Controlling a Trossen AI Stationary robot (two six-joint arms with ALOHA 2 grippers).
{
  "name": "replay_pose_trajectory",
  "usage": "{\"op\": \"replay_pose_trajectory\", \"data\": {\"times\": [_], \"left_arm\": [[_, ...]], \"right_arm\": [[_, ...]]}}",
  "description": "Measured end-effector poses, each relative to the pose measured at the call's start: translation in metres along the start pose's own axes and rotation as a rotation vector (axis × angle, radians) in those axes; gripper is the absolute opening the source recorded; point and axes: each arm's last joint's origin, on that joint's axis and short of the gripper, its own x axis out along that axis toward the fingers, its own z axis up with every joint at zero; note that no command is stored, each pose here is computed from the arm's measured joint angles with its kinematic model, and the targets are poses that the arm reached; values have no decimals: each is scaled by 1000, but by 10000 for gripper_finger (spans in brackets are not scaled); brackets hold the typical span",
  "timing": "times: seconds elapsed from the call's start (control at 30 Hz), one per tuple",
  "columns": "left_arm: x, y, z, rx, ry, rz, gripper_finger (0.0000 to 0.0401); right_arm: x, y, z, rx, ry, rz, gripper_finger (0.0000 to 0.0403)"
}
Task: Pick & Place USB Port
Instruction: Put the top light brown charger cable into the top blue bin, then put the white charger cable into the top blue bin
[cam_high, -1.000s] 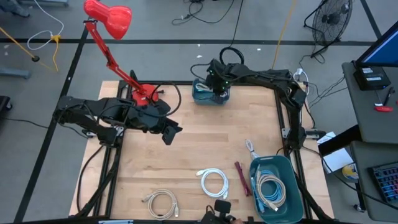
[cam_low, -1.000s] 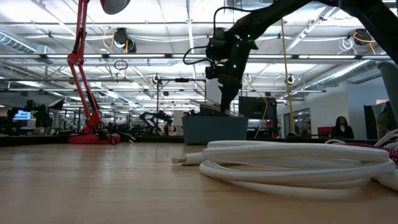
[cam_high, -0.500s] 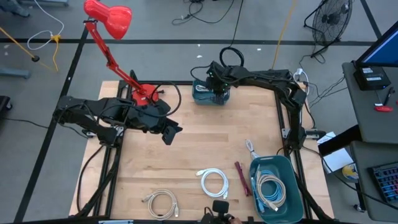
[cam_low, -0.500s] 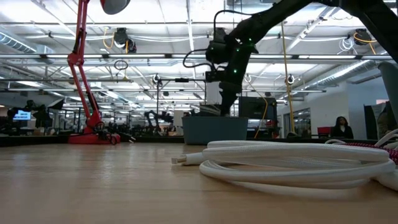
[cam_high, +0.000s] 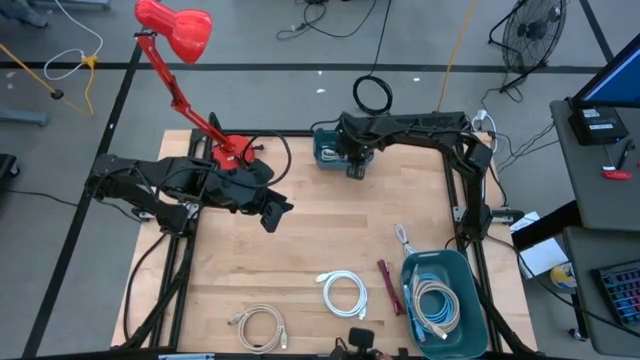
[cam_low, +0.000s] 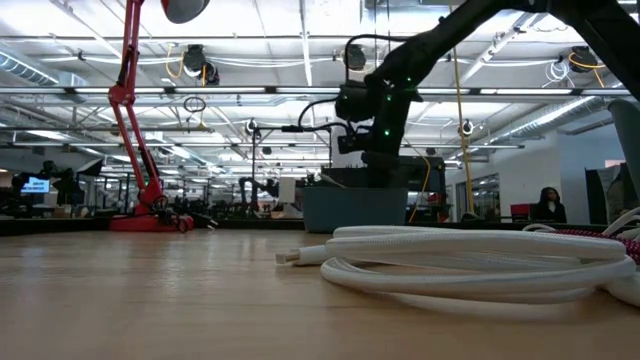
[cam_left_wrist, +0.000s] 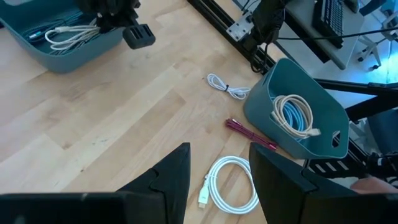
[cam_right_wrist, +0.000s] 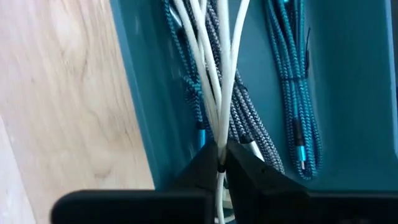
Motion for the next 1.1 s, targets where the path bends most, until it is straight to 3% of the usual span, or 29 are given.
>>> {"op": "replay_pose_trajectory", "data": {"times": [0.33, 0.43, 0.53, 0.63, 0.77, 0.87, 0.97, 1.1], "left_arm": [[0, 0, 0, 3, 0, 1, 166], [0, 0, 0, 4, -5, 4, 166], [0, 0, 0, 6, -5, 5, 166], [0, 0, 0, 15, -5, 5, 166], [0, 0, 0, 32, -2, 3, 166], [-1, -1, -2, 51, 12, -1, 166], [-1, -1, -6, 75, 31, 9, 166], [-2, -1, -9, 107, 52, 16, 166]], "right_arm": [[-6, 10, 13, -5, -56, -119, 105], [-22, 13, 21, -9, -128, -212, 121], [-50, 16, 31, 1, -228, -224, 129], [-86, 23, 40, 43, -363, -135, 129], [-134, 46, 39, 111, -519, 147, 120], [-165, 73, 30, 111, -536, 325, 112], [-191, 103, 19, 88, -520, 364, 107], [-213, 136, 1, 144, -446, 291, 101]]}}
